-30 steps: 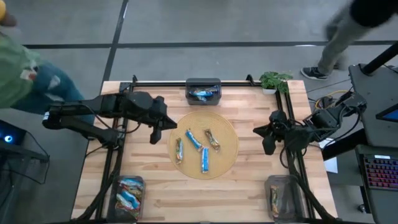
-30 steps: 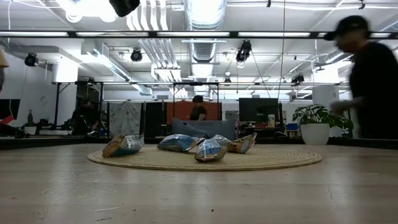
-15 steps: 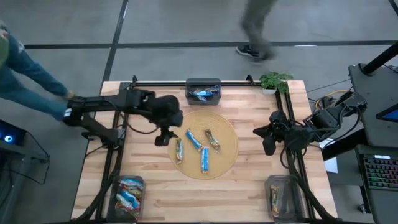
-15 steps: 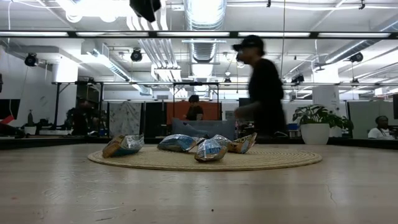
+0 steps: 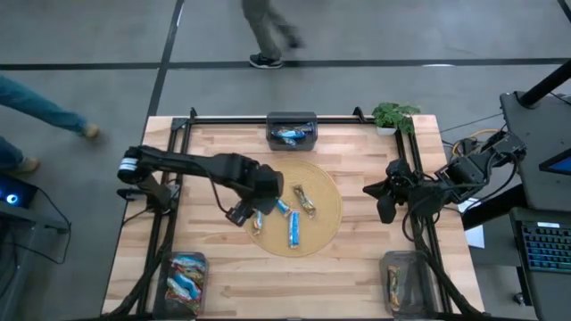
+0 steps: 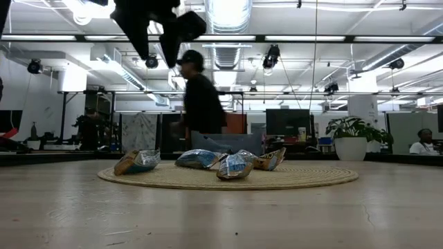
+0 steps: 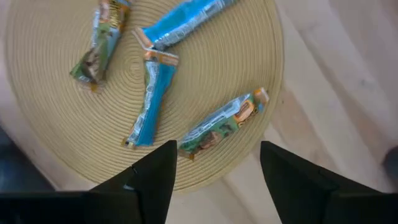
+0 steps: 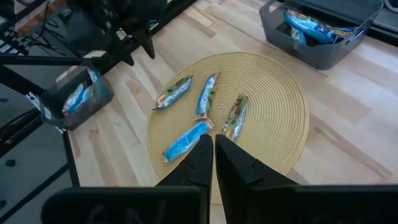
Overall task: Pick and place Granola Bars by type
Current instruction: Put the yellow granola bar into the right black bin
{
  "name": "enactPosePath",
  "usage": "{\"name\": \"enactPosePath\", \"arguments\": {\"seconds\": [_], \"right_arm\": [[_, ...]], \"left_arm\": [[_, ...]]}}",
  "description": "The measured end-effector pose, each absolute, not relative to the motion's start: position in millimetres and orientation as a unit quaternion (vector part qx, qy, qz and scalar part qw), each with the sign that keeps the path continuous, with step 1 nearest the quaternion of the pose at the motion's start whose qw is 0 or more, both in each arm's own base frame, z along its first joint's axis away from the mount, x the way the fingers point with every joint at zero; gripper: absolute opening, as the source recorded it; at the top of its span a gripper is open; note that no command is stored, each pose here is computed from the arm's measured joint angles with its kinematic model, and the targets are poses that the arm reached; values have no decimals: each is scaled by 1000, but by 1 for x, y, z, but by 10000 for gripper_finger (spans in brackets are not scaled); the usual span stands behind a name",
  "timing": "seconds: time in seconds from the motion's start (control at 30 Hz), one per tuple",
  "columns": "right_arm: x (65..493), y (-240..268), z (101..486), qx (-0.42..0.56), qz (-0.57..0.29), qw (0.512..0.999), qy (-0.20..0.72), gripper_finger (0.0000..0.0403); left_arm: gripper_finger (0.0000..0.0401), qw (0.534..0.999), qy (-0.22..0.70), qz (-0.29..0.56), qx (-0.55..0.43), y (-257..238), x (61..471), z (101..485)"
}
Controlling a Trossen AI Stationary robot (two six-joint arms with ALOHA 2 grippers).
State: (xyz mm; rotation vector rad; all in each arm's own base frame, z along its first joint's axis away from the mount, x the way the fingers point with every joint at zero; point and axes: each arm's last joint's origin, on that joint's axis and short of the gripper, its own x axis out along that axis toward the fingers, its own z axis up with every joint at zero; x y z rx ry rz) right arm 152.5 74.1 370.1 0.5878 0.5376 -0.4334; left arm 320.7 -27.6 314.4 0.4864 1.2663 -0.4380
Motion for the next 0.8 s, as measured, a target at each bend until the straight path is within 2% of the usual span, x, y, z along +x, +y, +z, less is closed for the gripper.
{"name": "enactPosePath", "arguments": {"seconds": [0.3,0.4,0.6,0.8], "right_arm": [[153,75,369,282,-210,899,263,11],[154,75,369,280,-211,898,265,11],[154,75,368,276,-210,899,266,11],[154,75,368,275,-211,899,267,11]], "left_arm": [[213,683,614,-238,315,-25,329,276],[213,677,622,-232,319,-24,328,261],[213,692,658,-170,245,-22,322,235],[213,718,687,-37,102,-22,318,224]]}}
